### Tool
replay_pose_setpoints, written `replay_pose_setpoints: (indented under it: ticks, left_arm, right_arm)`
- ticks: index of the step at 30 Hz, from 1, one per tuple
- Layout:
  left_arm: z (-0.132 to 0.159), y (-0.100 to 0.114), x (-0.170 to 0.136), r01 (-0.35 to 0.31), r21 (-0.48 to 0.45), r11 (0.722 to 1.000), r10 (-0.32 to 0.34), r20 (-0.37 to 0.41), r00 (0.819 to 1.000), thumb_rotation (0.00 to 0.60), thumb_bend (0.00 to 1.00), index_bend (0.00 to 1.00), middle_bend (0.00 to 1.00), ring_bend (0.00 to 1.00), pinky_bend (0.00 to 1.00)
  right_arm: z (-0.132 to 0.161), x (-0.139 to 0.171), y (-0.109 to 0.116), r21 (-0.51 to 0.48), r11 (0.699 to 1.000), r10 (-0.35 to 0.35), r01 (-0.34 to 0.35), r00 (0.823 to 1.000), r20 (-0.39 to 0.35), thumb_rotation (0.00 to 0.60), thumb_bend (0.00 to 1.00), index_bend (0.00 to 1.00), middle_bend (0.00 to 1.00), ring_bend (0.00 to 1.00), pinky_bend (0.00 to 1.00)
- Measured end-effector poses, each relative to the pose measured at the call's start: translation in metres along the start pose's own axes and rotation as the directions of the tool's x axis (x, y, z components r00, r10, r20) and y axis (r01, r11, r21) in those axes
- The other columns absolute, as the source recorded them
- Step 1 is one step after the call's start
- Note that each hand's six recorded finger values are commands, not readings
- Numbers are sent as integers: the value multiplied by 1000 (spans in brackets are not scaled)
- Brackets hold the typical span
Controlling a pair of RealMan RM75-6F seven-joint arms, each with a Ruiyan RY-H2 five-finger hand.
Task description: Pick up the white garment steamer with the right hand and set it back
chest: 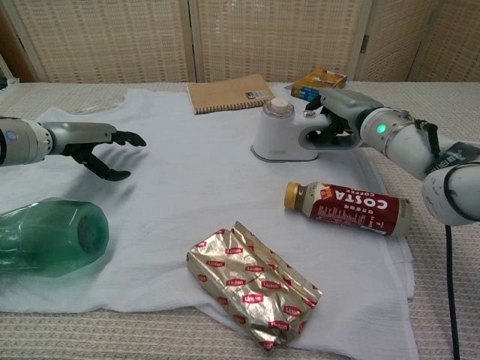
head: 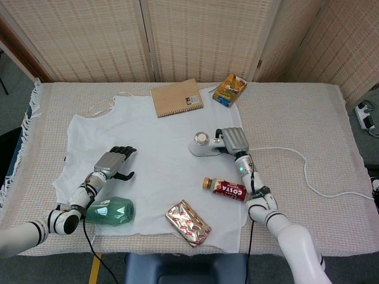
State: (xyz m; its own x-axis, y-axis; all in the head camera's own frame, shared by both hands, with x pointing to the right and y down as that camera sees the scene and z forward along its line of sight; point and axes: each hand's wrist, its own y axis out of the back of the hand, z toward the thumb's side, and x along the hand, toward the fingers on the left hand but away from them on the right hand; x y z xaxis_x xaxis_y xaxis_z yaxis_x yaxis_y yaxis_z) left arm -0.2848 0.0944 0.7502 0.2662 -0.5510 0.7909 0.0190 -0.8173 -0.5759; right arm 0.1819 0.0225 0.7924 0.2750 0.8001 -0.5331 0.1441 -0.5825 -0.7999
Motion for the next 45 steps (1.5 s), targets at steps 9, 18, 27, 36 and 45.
replay_pose_setpoints:
  ticks: [9, 18, 27, 36, 45]
  left_arm:
    - [3, 1, -1, -4, 2, 1000, 4, 9, 1000, 389, 436, 110, 72, 0, 0]
    - [6, 1, -2, -6, 5, 1000, 5, 15, 1000, 391, 435, 110, 72, 0, 0]
    - [8, 3, -3, -11, 4, 1000, 11, 16, 1000, 387, 435, 110, 70, 0, 0]
    - [6, 4, -3, -13, -2, 1000, 13, 8, 1000, 385, 436, 110, 69, 0, 0]
    - [2, 2, -3, -10, -8, 1000, 10, -2, 1000, 388, 434, 110, 66, 0, 0]
  right_arm:
    - [-7, 19, 0, -15, 1000, 15, -16, 998, -59, 600, 967, 759, 828, 807, 870]
    - [-27, 43, 14, 50, 998, 34, -30, 996, -78, 600, 967, 757, 832, 814, 876]
    - [-69, 58, 48, 72, 997, -11, 11, 1000, 9, 600, 967, 757, 832, 814, 876]
    - [-23, 45, 42, 2, 1000, -14, 15, 998, -68, 600, 966, 756, 832, 813, 876]
    - [-9, 49, 11, 46, 997, 58, -54, 993, -100, 600, 967, 753, 832, 813, 878]
